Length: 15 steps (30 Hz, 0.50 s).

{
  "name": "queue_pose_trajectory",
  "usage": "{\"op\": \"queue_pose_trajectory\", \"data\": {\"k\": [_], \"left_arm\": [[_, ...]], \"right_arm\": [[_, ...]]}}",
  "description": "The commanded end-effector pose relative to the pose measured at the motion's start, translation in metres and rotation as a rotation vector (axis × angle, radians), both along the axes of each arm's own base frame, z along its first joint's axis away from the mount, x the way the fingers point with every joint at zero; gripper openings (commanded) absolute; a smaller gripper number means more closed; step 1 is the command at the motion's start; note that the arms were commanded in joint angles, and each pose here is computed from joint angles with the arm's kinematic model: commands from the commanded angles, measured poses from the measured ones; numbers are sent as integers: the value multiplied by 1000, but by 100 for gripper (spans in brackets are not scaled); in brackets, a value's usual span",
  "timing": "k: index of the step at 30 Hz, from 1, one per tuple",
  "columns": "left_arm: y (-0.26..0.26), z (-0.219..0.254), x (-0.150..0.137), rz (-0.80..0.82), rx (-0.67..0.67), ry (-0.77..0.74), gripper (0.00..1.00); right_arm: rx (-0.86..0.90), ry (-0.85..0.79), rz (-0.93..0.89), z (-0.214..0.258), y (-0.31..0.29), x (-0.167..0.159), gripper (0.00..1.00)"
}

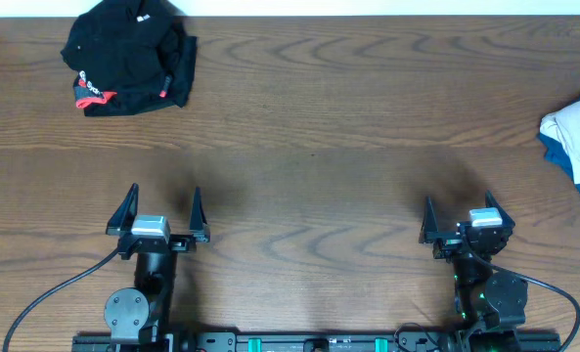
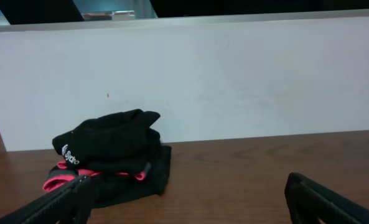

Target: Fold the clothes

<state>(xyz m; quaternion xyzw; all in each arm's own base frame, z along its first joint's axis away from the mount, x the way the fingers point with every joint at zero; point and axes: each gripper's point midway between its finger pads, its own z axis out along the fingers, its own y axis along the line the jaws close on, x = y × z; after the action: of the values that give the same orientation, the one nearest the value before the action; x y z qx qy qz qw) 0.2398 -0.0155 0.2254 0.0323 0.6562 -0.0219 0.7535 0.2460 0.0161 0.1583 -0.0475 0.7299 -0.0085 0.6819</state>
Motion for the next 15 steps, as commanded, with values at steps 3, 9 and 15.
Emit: {"op": "queue_pose_trajectory", "data": {"k": [3, 9, 15], "left_arm": [[4, 0, 1, 22, 13, -55, 98], [4, -3, 2, 20, 13, -59, 98], [4, -15, 4, 23, 16, -11, 98]], "right_arm": [[-13, -2, -7, 0, -1, 0, 99], [-13, -2, -7, 0, -1, 0, 99], [-13, -2, -7, 0, -1, 0, 99]]}}
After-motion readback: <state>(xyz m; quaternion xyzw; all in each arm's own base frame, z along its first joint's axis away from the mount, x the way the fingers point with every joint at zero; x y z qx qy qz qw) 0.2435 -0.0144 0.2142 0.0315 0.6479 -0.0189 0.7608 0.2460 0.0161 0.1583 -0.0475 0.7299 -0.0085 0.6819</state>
